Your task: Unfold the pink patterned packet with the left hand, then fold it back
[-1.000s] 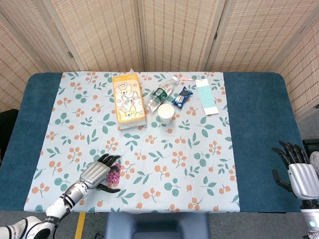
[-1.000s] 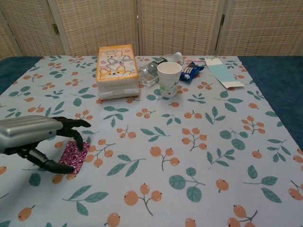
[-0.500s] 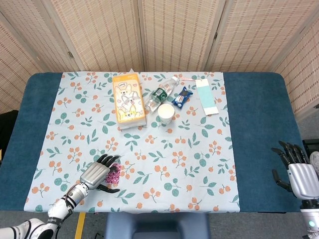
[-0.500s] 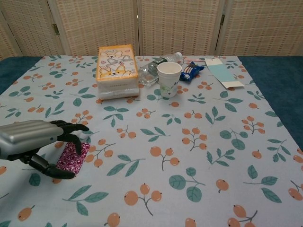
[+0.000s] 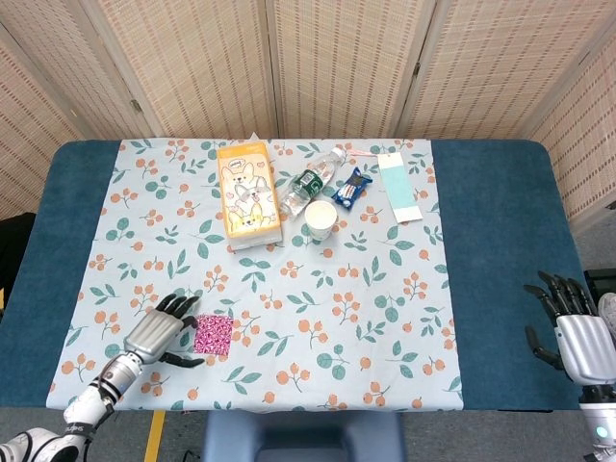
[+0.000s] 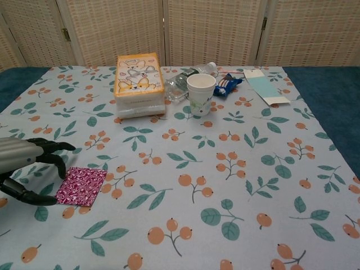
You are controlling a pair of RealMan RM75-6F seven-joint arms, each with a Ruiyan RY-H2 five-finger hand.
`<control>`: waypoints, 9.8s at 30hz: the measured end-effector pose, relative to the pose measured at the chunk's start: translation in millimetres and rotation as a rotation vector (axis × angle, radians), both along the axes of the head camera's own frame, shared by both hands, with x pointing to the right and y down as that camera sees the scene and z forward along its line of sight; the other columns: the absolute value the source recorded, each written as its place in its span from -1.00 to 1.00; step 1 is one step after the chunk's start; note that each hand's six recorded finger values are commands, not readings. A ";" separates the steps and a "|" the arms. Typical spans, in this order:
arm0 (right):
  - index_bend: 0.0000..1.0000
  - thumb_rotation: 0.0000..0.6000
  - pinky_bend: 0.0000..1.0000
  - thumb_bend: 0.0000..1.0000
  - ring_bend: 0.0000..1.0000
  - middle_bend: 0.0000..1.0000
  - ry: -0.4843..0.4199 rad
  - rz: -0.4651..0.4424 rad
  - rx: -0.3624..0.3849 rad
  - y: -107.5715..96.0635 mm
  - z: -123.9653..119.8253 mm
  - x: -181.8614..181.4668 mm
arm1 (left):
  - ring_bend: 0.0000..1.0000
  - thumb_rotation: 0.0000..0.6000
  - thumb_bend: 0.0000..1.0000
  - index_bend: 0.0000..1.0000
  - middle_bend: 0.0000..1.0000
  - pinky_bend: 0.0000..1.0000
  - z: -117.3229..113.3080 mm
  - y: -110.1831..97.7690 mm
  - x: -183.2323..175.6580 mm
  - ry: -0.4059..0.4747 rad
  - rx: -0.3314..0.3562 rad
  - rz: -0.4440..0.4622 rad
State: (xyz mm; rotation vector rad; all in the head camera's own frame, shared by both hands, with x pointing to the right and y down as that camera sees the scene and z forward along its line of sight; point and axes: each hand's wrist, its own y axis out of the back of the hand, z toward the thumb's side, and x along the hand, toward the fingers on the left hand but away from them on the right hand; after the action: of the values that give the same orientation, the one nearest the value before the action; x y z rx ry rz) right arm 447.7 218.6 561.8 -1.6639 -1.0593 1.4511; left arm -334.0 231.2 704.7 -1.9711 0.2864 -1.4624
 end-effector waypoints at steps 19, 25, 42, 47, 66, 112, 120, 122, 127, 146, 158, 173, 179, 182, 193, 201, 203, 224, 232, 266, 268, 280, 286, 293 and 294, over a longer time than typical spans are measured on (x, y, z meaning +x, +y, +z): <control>-0.63 1.00 -1.00 -0.04 -0.94 -0.81 -0.001 0.010 -0.001 0.2 1.2 3.2 | -1.00 -0.33 -0.75 -0.30 -1.00 -1.00 -2.4 1.9 59.3 0.129 0.001 0.036; -0.63 1.00 -1.00 -0.04 -0.94 -0.81 0.000 0.018 -0.003 1.5 1.6 5.3 | -1.00 -0.33 -0.75 -0.31 -1.00 -1.00 2.9 4.2 67.5 0.117 -0.006 0.048; -0.63 1.00 -1.00 -0.04 -0.93 -0.81 0.004 0.022 -0.001 2.7 0.4 6.2 | -1.00 -0.34 -0.75 -0.31 -1.00 -1.00 7.0 9.6 57.3 0.080 -0.011 0.049; -0.63 1.00 -1.00 -0.04 -0.94 -0.81 0.004 0.022 -0.002 2.4 0.7 5.9 | -1.00 -0.32 -0.75 -0.31 -1.00 -1.00 4.6 10.7 44.0 0.054 -0.005 0.048; -0.63 1.00 -1.00 -0.04 -0.94 -0.81 0.006 0.023 0.009 3.3 -3.3 4.5 | -1.00 -0.32 -0.75 -0.31 -1.00 -1.00 -4.8 6.3 -12.6 -0.035 0.018 -0.012; -0.63 1.00 -1.00 -0.04 -0.94 -0.81 0.007 0.027 0.011 3.6 -3.6 4.3 | -1.00 -0.32 -0.75 -0.33 -1.00 -1.00 -4.5 21.2 -23.3 -0.053 0.004 -0.032; -0.63 1.00 -1.00 -0.04 -0.94 -0.81 0.004 0.022 0.013 3.7 -4.0 1.7 | -1.00 -0.32 -0.75 -0.32 -1.00 -1.00 -8.2 20.5 -32.2 -0.055 0.014 -0.051; -0.63 1.00 -1.00 -0.04 -0.94 -0.81 0.005 0.023 0.015 3.9 -4.7 1.9 | -1.00 -0.33 -0.75 -0.32 -1.00 -1.00 -7.6 19.3 -32.5 -0.056 0.016 -0.051; -0.63 1.00 -1.00 -0.04 -0.94 -0.81 0.007 0.027 0.017 5.1 -6.1 3.4 | -1.00 -0.32 -0.75 -0.33 -1.00 -1.00 -5.5 17.1 -32.7 -0.059 0.012 -0.059; -0.63 1.00 -1.00 -0.04 -0.94 -0.81 0.008 0.044 0.016 9.2 -6.2 11.2 | -1.00 -0.33 -0.75 -0.34 -1.00 -1.00 -11.0 14.9 33.3 0.067 0.037 0.030; -0.63 1.00 -1.00 -0.04 -0.94 -0.81 0.011 0.055 0.015 10.6 -5.9 15.3 | -1.00 -0.33 -0.75 -0.35 -1.00 -1.00 -0.5 16.2 51.7 0.065 0.016 0.049; -0.63 1.00 -1.00 -0.04 -0.94 -0.81 0.012 0.055 0.012 10.6 -4.9 14.6 | -1.00 -0.32 -0.75 -0.35 -1.00 -1.00 -0.4 18.7 34.8 0.032 0.014 0.033; -0.63 1.00 -1.00 -0.04 -0.94 -0.81 0.012 0.053 0.013 10.0 -5.0 13.8 | -1.00 -0.32 -0.75 -0.35 -1.00 -1.00 -0.9 19.0 25.1 0.014 0.015 0.028; -0.63 1.00 -1.00 -0.04 -0.95 -0.81 0.012 0.052 0.014 9.9 -5.4 13.6 | -1.00 -0.33 -0.75 -0.35 -1.00 -1.00 -1.9 18.8 20.5 0.008 0.016 0.023; -0.63 1.00 -1.00 -0.04 -0.95 -0.81 0.011 0.052 0.017 10.7 -6.2 13.3 | -1.00 -0.33 -0.75 -0.35 -1.00 -1.00 -5.3 18.0 15.8 0.007 0.025 0.013; -0.63 1.00 -1.00 -0.04 -0.94 -0.81 0.013 0.055 0.020 11.1 -7.4 15.1 | -1.00 0.32 -0.75 -0.55 -1.00 -1.00 -4.4 6.4 29.6 0.026 0.069 0.028; -0.63 1.00 -1.00 -0.04 -0.94 -0.81 0.013 0.058 0.020 11.3 -7.5 16.1 | -1.00 0.33 -0.74 -0.56 -1.00 -1.00 -2.9 2.9 33.6 0.021 0.076 0.036; -0.63 1.00 -1.00 -0.04 -0.95 -0.81 0.008 0.070 0.018 13.1 -5.0 22.5 | -1.00 0.69 -0.65 -0.50 -1.00 -1.00 6.0 -1.1 52.5 -0.003 0.038 0.007; -0.63 1.00 -1.00 -0.04 -0.95 -0.81 0.009 0.077 0.018 14.2 -5.0 25.7 | -1.00 0.70 -0.63 -0.48 -1.00 -1.00 8.2 -2.1 60.4 -0.003 0.046 0.007; -0.63 1.00 -1.00 -0.04 -0.95 -0.81 0.007 0.084 0.021 15.0 -5.4 28.1 | -1.00 0.80 -0.57 -0.33 -1.00 -1.00 -0.1 -3.9 51.2 -0.011 0.091 0.011; -0.63 1.00 -1.00 -0.04 -0.95 -0.81 0.006 0.083 0.021 15.1 -5.2 27.9 | -1.00 0.80 -0.57 -0.33 -1.00 -1.00 -3.8 -5.1 48.3 -0.012 0.101 0.014; -0.63 1.00 -1.00 -0.04 -0.95 -0.81 0.000 0.072 0.027 13.0 -6.1 22.8 | -1.00 0.89 -0.57 -0.32 -1.00 -1.00 -24.9 -12.3 22.6 -0.022 0.150 0.013; -0.63 1.00 -1.00 -0.04 -0.95 -0.81 -0.002 0.064 0.031 11.9 -7.4 19.6 | -1.00 0.89 -0.57 -0.33 -1.00 -1.00 -32.3 -16.2 2.5 -0.044 0.174 0.005; -0.63 1.00 -1.00 -0.04 -0.96 -0.81 -0.005 0.055 0.033 11.7 -8.1 15.7 | -1.00 0.85 -0.58 -0.34 -1.00 -1.00 -28.7 -20.0 -25.5 -0.076 0.171 -0.025; -0.63 1.00 -1.00 -0.04 -0.96 -0.81 -0.005 0.054 0.033 11.8 -8.3 15.4 | -1.00 0.84 -0.58 -0.34 -1.00 -1.00 -27.5 -20.2 -30.0 -0.084 0.169 -0.028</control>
State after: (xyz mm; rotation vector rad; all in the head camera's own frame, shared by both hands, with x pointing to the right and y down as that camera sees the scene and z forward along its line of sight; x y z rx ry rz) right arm 463.1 230.3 553.5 -1.6279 -1.1339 1.4563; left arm -364.0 211.0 677.1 -1.7734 0.3888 -1.4835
